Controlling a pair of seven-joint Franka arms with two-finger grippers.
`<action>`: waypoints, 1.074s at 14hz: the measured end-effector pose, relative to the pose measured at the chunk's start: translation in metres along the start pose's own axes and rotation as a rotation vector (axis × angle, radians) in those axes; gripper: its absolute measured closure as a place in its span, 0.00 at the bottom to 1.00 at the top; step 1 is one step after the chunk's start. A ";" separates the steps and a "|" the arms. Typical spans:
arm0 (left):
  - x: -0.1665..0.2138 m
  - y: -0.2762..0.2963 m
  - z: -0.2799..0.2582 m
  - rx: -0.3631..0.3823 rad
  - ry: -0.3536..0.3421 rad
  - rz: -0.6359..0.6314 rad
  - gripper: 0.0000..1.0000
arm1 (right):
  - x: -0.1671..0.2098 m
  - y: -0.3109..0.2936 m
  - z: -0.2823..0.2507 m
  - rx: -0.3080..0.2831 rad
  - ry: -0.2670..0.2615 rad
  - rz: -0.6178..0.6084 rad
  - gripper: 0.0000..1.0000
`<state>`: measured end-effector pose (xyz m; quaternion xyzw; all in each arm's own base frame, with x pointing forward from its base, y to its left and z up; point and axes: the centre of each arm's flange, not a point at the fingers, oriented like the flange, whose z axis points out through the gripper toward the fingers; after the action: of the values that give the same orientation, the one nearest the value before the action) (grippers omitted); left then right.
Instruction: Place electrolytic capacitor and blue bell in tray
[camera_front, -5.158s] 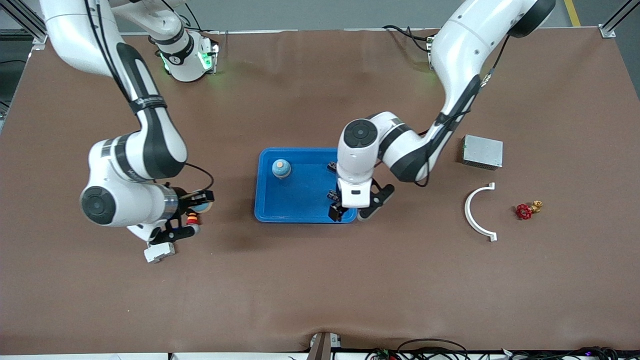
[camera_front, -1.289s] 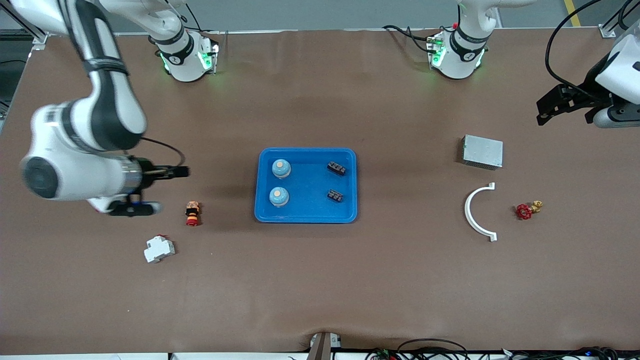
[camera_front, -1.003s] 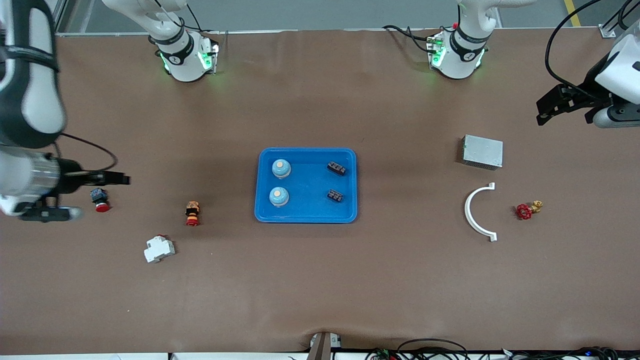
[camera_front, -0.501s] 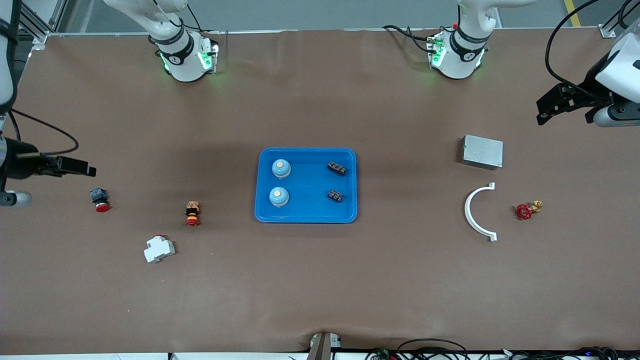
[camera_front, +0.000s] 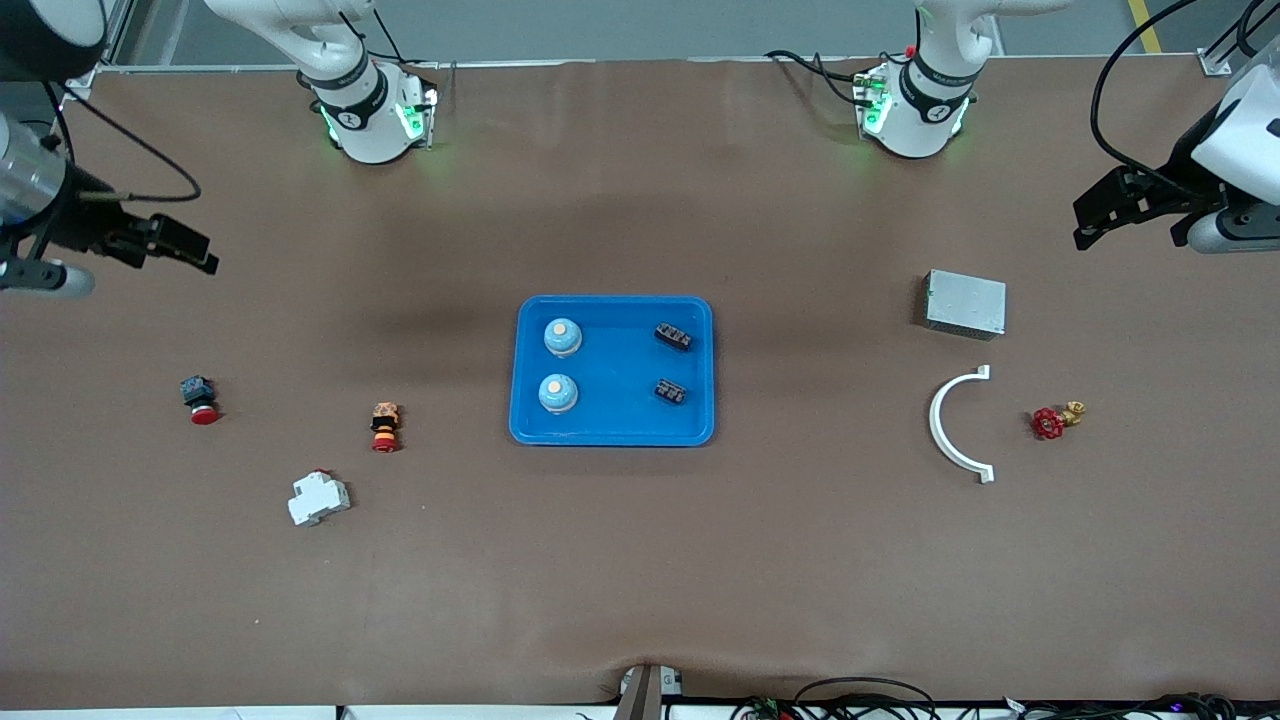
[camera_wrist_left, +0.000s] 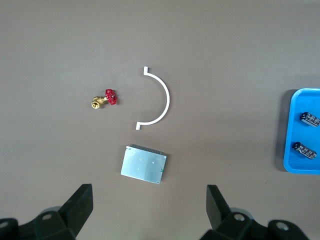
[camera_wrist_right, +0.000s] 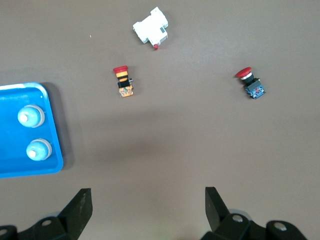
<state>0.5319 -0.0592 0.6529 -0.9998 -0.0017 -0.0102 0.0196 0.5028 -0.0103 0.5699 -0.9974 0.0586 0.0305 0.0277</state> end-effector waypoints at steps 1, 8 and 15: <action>0.000 0.000 0.000 0.000 0.000 0.000 0.00 | -0.006 -0.001 -0.006 -0.001 0.019 -0.011 0.00; 0.000 0.000 0.000 0.000 0.000 0.000 0.00 | 0.026 0.013 -0.036 -0.007 0.086 -0.034 0.00; 0.000 0.000 -0.002 -0.001 0.006 -0.001 0.00 | 0.061 0.011 -0.043 -0.021 -0.064 -0.033 0.00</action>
<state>0.5321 -0.0590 0.6553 -0.9997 -0.0020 -0.0134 0.0192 0.5639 -0.0309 0.6080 -0.9970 0.0409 0.0626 0.0196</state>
